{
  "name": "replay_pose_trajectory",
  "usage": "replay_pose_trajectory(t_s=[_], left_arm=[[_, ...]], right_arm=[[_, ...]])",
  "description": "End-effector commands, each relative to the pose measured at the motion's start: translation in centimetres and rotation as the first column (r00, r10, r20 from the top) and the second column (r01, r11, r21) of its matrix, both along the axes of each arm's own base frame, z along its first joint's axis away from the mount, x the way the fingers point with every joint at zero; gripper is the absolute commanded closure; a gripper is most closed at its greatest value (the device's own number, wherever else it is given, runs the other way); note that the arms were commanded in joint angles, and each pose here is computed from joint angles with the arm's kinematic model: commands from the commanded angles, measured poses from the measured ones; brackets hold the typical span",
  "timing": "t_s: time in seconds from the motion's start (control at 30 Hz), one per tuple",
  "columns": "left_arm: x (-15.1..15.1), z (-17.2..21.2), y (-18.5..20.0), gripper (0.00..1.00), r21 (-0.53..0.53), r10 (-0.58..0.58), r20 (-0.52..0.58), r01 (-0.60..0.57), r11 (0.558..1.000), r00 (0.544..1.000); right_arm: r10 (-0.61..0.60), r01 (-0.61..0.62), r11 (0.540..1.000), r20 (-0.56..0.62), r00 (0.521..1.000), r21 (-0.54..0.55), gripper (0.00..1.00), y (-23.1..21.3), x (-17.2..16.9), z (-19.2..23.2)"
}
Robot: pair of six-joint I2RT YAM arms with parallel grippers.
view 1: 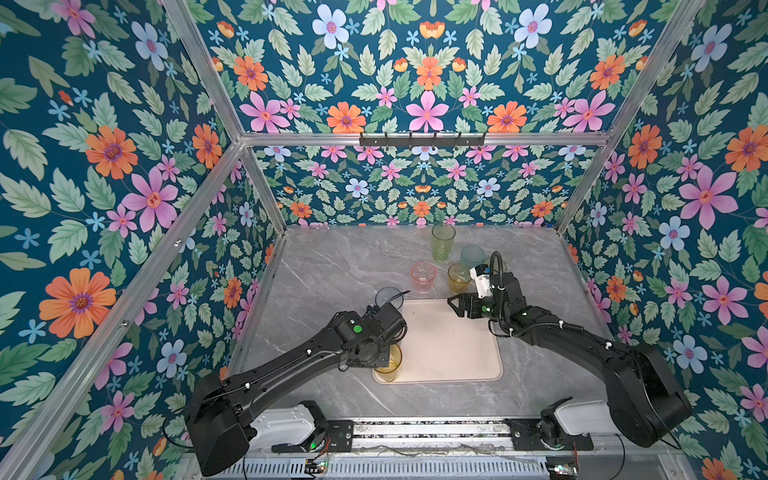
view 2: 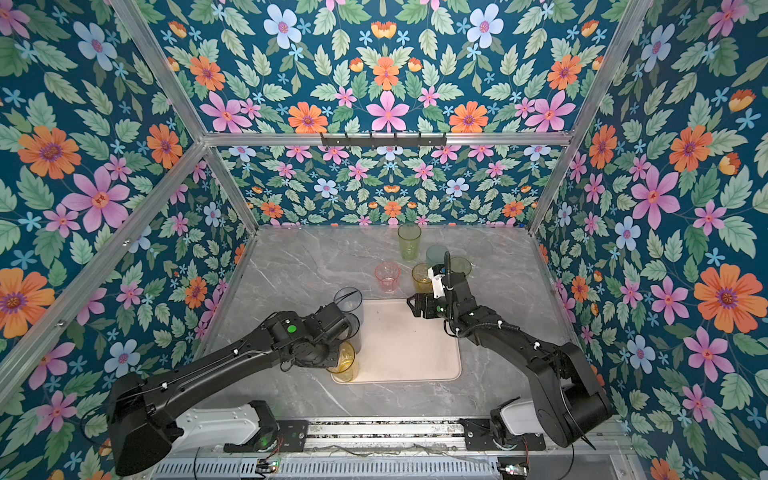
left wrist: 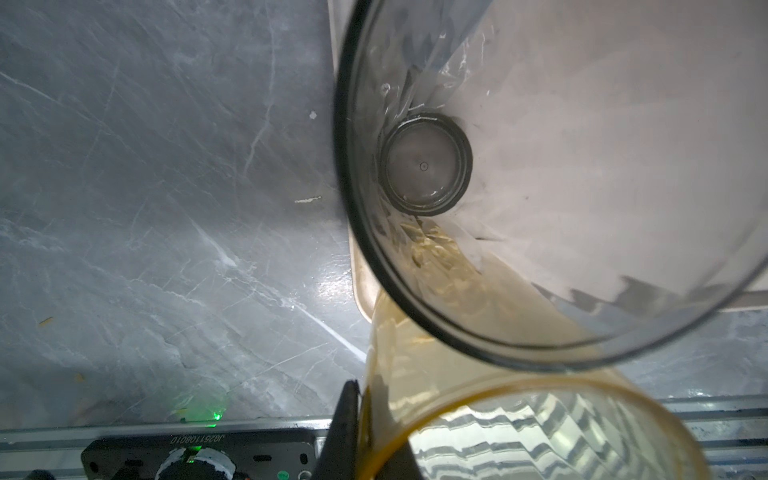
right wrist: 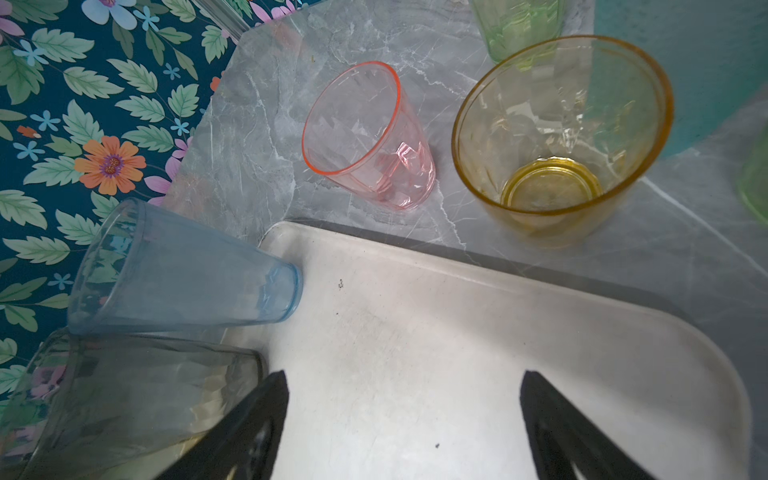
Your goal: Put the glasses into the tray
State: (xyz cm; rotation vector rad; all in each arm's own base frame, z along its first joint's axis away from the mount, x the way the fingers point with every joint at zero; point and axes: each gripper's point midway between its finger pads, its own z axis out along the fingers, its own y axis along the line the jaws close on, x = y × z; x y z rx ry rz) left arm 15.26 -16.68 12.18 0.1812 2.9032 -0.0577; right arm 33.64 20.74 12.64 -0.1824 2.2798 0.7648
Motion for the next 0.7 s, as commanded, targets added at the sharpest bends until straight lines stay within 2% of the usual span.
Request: replay_pose_trajectory(t_s=[0.0, 0.23, 0.4, 0.67], left_arm=[[-0.1, -0.2, 0.2, 1.00, 0.014, 0.002, -0.004, -0.002, 1.000, 1.000], [-0.2, -0.5, 0.4, 0.99, 0.037, -0.001, -0.021, 0.002, 0.999, 1.000], [0.0, -0.2, 0.6, 0.84, 0.042, 0.005, -0.008, -0.005, 0.999, 1.000], [0.3, 0.7, 0.5, 0.73, 0.041, 0.008, 0.010, -0.009, 0.999, 1.000]], right_arm=[[0.003, -0.004, 1.000, 0.034, 0.999, 0.007, 0.11, 0.2, 0.5, 0.9], [0.002, -0.003, 1.000, 0.034, 0.999, 0.006, 0.11, 0.2, 0.5, 1.0], [0.003, -0.003, 1.000, 0.031, 1.000, 0.005, 0.11, 0.2, 0.4, 0.9], [0.003, -0.003, 1.000, 0.033, 0.999, 0.005, 0.11, 0.2, 0.5, 0.9]])
